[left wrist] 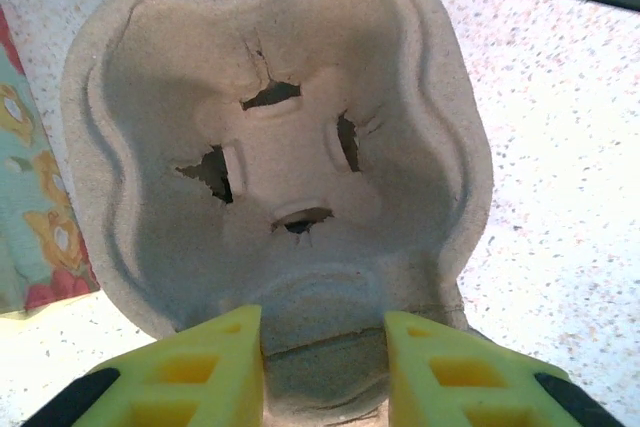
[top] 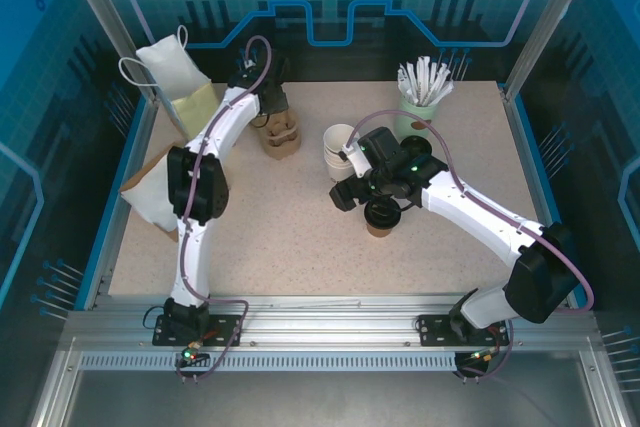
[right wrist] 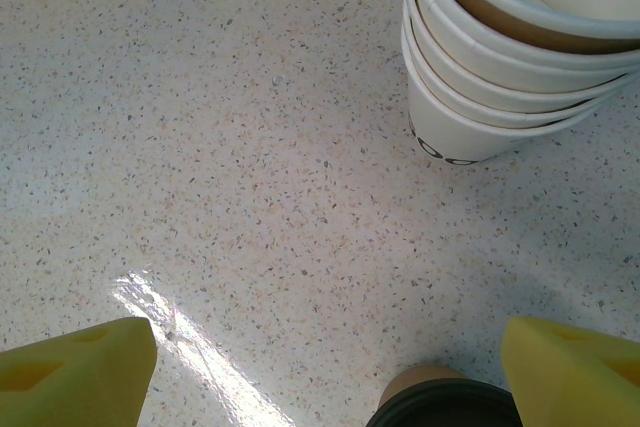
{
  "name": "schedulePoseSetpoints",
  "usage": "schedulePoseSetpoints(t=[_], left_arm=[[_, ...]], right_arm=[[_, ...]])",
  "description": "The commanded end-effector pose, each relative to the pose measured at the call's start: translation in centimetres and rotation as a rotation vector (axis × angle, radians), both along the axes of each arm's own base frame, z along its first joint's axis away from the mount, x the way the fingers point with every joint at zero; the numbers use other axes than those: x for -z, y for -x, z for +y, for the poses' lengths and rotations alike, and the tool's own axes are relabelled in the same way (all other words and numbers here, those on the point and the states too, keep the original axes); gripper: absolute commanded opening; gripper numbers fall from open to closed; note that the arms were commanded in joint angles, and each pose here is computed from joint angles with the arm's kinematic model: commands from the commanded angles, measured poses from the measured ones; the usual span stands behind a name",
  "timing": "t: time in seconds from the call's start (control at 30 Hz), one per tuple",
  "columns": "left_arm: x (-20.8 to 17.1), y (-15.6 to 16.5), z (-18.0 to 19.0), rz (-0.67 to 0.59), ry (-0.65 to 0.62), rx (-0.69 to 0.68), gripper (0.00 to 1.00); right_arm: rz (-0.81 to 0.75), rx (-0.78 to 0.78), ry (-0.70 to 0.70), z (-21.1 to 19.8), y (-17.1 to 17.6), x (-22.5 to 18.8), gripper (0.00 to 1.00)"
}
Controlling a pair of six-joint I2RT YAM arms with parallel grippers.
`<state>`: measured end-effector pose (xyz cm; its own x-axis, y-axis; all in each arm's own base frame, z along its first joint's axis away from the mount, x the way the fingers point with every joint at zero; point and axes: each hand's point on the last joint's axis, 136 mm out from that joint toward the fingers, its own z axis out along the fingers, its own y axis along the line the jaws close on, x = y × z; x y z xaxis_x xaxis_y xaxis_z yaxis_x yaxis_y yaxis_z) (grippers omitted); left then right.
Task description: Pack the takeout coffee
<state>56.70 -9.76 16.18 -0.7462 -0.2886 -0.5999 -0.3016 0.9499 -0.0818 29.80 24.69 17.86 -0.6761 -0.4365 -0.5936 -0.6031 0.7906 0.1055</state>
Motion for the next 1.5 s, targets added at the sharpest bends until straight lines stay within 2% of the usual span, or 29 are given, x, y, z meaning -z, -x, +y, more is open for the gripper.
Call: schedulePoseSetpoints(t=[0.0, 0.2, 0.33, 0.47, 0.67, 0.87, 1.07, 1.27, 1.47], left_arm=[[-4.2, 1.0, 0.0, -0.062, -0.023, 0.023, 0.32], [-6.9, 3.6, -1.0, -0.089, -0.032, 0.070, 0.32], [-8.4, 7.9, -1.6, -0.110, -0.030, 0.109, 0.32], [-8.5, 13.6, -2.6, -0.130, -0.014, 0.173, 0.33], [-4.3, 22.9, -6.8, -0.086, 0.032, 0.332, 0.33], [1.6, 30.0, -12.2, -0.009, 0.043, 0.535, 0.32], [5.0, 32.4, -15.9, 0.018, 0.003, 0.731, 0.32], [7.5, 32.1, -19.5, 0.037, 0.007, 0.818, 0.31], [9.5, 31.6, -21.0, 0.063, -0.018, 0.862, 0.33]], right_arm=[[-0.005, -0.010, -0.029, 0.7, 0.3, -0.9, 0.91], [-0.048, -0.002, -0.033, 0.1, 0.3, -3.0, 0.91], [-0.094, 0.004, -0.036, -0.6, 0.4, -5.0, 0.91], [-0.125, 0.012, -0.051, -1.4, 0.3, -6.9, 0.91], [-0.143, 0.054, -0.086, -3.3, -0.3, -8.9, 0.91], [-0.171, 0.102, -0.072, -5.4, -0.6, -9.7, 0.91], [-0.174, 0.147, -0.070, -7.2, 0.1, -9.6, 0.91], [-0.160, 0.176, -0.065, -8.2, 1.0, -8.8, 0.91], [-0.150, 0.198, -0.050, -8.9, 1.2, -8.4, 0.91]])
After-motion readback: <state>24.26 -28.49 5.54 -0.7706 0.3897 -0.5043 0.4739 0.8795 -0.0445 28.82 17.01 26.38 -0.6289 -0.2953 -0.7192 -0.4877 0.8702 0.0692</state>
